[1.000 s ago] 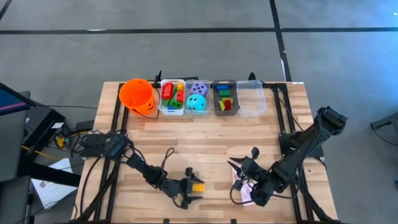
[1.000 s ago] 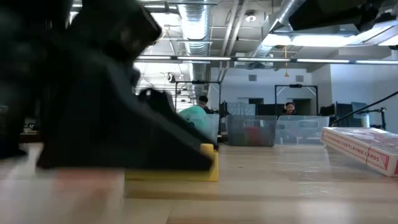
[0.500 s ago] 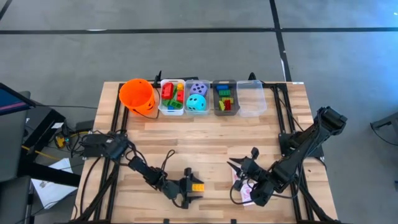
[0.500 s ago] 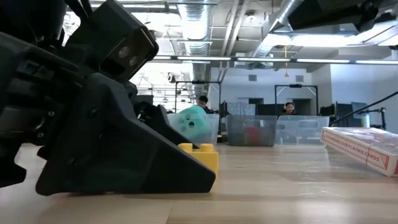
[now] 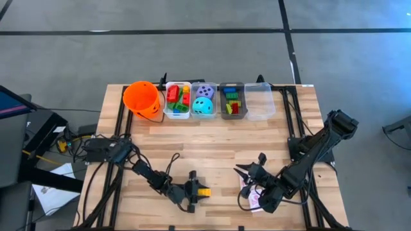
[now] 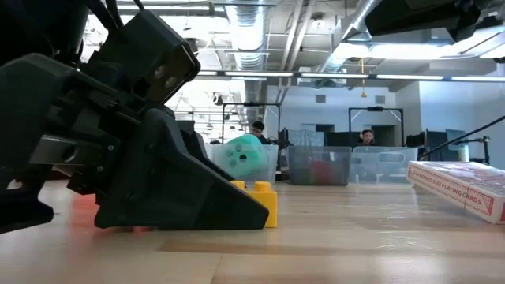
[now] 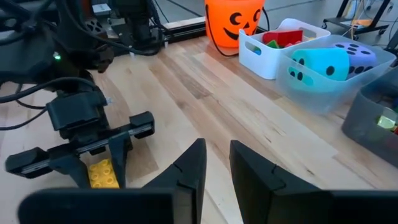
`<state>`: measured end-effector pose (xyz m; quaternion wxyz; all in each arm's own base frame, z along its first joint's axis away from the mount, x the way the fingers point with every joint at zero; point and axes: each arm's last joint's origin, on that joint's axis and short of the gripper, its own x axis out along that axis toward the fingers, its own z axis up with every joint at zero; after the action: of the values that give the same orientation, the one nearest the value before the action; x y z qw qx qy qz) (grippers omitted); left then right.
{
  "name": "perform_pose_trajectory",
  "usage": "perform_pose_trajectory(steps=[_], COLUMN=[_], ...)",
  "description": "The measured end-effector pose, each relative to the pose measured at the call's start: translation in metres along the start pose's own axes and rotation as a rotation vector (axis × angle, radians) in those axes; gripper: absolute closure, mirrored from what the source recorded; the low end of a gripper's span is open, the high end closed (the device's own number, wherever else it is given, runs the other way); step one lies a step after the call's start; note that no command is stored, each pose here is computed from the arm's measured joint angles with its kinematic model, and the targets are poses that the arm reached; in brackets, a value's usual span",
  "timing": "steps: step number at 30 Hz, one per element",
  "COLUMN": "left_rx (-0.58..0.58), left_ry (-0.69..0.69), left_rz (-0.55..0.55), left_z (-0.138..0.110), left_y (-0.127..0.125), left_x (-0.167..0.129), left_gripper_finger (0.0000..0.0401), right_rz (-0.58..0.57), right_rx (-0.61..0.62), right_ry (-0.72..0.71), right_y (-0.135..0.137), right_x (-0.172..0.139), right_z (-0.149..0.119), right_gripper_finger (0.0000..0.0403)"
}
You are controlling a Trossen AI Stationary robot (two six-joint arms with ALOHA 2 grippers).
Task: Pick & Place Toys
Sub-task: Put the small yellow game piece into the black bin
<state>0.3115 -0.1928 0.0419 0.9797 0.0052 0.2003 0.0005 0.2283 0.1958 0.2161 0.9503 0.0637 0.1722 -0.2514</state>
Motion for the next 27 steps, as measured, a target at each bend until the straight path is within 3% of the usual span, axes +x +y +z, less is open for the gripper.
perform_pose_trajectory(steps=[5,9,15,20,23,27], left_rx=[0.062,-0.088,-0.236,-0.3,-0.302,-0.341], left_ry=[-0.055,-0.132,-0.143,-0.179,-0.188,-0.203], left_rz=[0.017,0.031,-0.152,-0.299,-0.391,-0.415], left_z=[0.032,0.084,0.138,0.162,0.17,0.175], left_y=[0.014,0.036,0.074,0.09,0.095,0.101], left_x=[-0.003,-0.012,-0.031,-0.046,-0.05,-0.052], left_gripper_finger=[0.027,0.027,0.027,0.027,0.027,0.027], right_rz=[0.004,0.014,0.06,0.071,0.08,0.082], right_rx=[-0.013,-0.075,-0.345,-0.626,-0.688,-0.724], right_ry=[-0.012,-0.034,-0.066,-0.11,-0.142,-0.167], right_y=[0.002,0.005,0.012,0.017,0.02,0.023], right_x=[0.003,0.008,0.008,0.004,0.002,0.002], right_z=[0.003,0.009,0.016,0.019,0.023,0.027], right_gripper_finger=[0.0335,0.0335,0.0335,0.0335,0.0335,0.0335])
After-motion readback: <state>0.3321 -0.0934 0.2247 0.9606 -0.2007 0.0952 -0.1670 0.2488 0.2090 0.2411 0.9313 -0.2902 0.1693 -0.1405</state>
